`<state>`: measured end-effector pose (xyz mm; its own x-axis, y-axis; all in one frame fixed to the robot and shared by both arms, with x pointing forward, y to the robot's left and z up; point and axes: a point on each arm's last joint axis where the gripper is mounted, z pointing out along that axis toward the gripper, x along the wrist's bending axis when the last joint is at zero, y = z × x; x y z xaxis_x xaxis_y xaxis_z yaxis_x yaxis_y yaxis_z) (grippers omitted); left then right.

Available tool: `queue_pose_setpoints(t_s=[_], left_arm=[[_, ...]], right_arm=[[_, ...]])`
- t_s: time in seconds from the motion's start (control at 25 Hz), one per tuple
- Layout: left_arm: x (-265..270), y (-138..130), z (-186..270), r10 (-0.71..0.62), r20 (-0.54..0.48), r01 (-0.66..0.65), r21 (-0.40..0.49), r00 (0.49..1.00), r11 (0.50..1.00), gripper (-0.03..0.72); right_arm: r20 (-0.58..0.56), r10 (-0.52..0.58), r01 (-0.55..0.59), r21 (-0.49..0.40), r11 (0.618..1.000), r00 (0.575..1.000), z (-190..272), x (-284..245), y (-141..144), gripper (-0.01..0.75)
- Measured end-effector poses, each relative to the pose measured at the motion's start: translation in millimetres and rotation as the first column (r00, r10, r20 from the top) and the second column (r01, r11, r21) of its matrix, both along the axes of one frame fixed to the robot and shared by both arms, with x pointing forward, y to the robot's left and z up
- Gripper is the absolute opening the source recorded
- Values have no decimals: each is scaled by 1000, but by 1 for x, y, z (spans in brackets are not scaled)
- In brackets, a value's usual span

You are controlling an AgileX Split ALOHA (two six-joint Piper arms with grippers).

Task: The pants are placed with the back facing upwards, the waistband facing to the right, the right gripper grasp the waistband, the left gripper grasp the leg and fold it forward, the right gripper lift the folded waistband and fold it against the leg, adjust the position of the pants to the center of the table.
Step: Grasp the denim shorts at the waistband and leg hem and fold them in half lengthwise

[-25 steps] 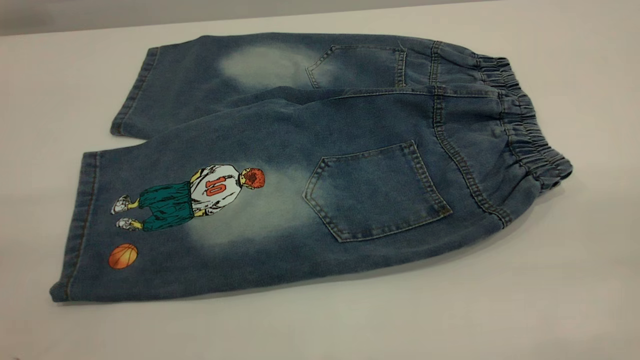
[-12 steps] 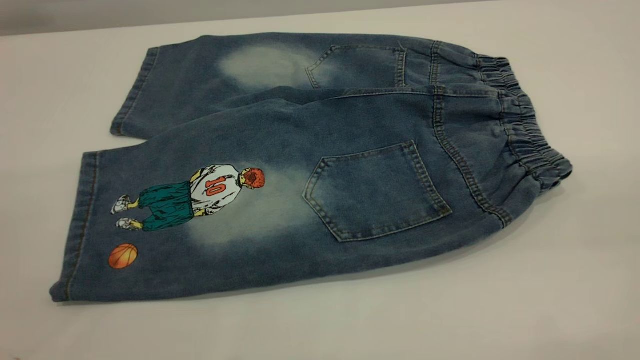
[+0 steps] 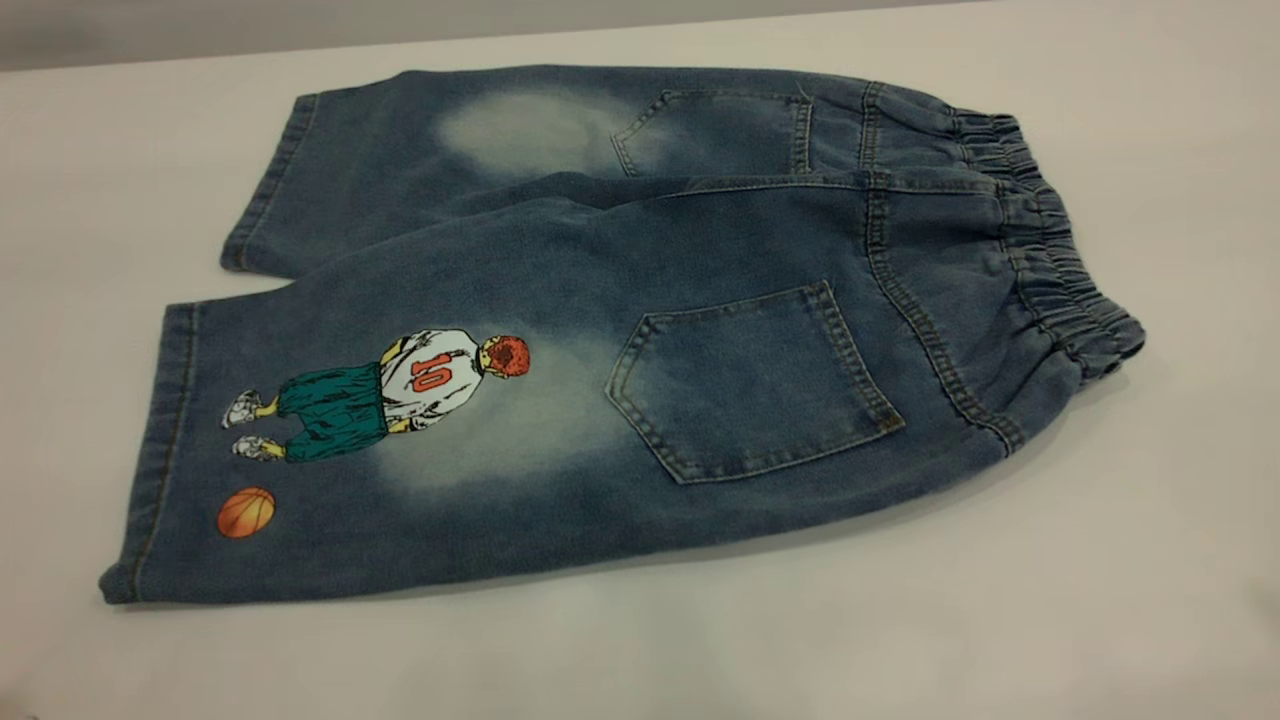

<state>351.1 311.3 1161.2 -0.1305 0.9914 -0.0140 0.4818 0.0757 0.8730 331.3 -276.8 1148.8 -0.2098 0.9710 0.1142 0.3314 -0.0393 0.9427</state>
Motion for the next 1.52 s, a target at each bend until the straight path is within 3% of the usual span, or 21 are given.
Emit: queue_pose_setpoints(t_s=[0.24, 0.48, 0.8, 1.12, 1.4, 1.52], left_arm=[[64, -2, 22, -23, 54, 23, 2, 998, 1000, 497], [122, -4, 13, -40, 44, 41, -18, 998, 999, 497], [181, -6, -30, -66, -44, 65, -28, 997, 998, 497], [212, -6, -56, -101, -44, 101, 16, 994, 995, 497], [214, -9, -57, -132, -42, 135, 60, 990, 989, 497], [213, -9, -56, -132, -41, 135, 60, 990, 989, 497]], right_arm=[[-126, 16, 0, 125, 992, 992, -11, 58, 8, 519], [-232, -30, 59, 119, 991, 972, -41, 111, 7, 519], [-432, -20, 71, 102, 992, 902, -82, 163, 11, 517], [-551, 130, -48, 160, 986, 824, -101, 198, 25, 517], [-578, 274, -109, 303, 947, 768, -125, 219, 31, 517], [-592, 347, -114, 395, 912, 727, -139, 228, 24, 517]])
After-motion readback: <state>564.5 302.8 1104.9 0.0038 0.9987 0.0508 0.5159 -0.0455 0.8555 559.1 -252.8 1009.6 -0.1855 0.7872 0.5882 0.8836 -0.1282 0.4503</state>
